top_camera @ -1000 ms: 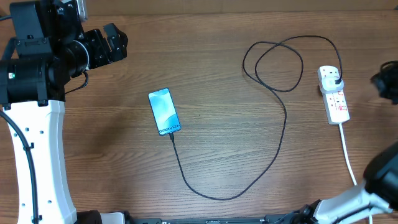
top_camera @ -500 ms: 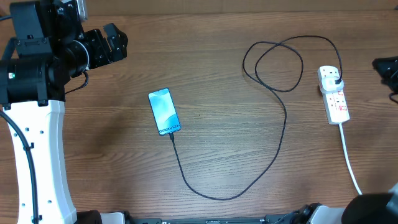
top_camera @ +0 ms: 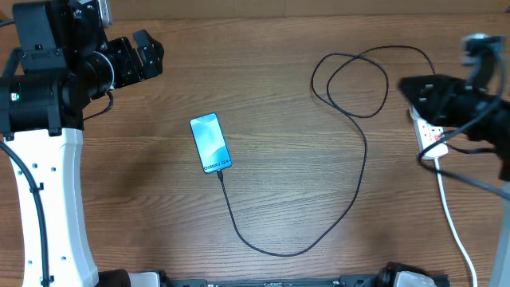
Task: Plug charger to phone and switch on socket
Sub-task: 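Lift the right gripper up and away from the power strip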
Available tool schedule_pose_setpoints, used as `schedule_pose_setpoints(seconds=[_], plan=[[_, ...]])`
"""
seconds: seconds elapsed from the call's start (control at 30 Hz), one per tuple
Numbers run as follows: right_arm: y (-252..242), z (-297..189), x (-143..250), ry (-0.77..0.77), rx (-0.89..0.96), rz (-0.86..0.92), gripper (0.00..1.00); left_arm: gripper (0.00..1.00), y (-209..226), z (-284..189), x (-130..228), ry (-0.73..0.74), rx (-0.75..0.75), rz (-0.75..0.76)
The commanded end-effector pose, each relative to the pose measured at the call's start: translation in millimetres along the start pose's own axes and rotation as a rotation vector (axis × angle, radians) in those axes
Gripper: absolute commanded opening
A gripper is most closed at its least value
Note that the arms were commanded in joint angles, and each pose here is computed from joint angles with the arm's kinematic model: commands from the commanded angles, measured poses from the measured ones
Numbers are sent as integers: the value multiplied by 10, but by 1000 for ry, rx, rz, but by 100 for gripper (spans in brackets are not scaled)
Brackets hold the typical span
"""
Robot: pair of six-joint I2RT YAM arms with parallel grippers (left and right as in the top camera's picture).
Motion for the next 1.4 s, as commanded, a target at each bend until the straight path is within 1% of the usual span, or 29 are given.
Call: schedule_pose_setpoints(seconds=[0.0, 0.03, 0.13, 0.27, 0.83, 0.9, 1.0, 1.17, 1.37], plan=[[126, 80, -10, -10, 38, 69, 72, 100, 0, 20, 2, 6, 7, 8], [137, 101, -8, -12, 52, 85, 100, 100, 0, 20, 2, 6, 7, 8], [134, 129, 26, -4, 83, 106, 100, 100, 0, 20, 2, 6, 7, 8], [121, 125, 132, 42, 89, 134, 100, 100, 0, 20, 2, 6, 7, 8], [103, 129, 118, 35, 99, 131, 100, 100, 0, 20, 2, 6, 7, 8], [55, 124, 73, 9, 136, 121, 100, 100, 0, 20, 2, 6, 7, 8], [6, 53, -38, -75, 209, 81, 100, 100, 0, 20, 2, 6, 7, 8], [-15, -95, -56, -193, 319, 18, 100, 100, 0, 20, 2, 6, 7, 8], [45, -275, 93, -301, 303, -119, 100, 100, 0, 20, 2, 6, 7, 8]])
Point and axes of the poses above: each gripper's point midway between its finger pads, its own z axis out along the fingers, its own y axis along the line the jaws close on, x = y × z, the point moved 3 cm from there along -z, back along the fingers, and after that the axes turned 3 degrees about z, right-handed, at the moved point
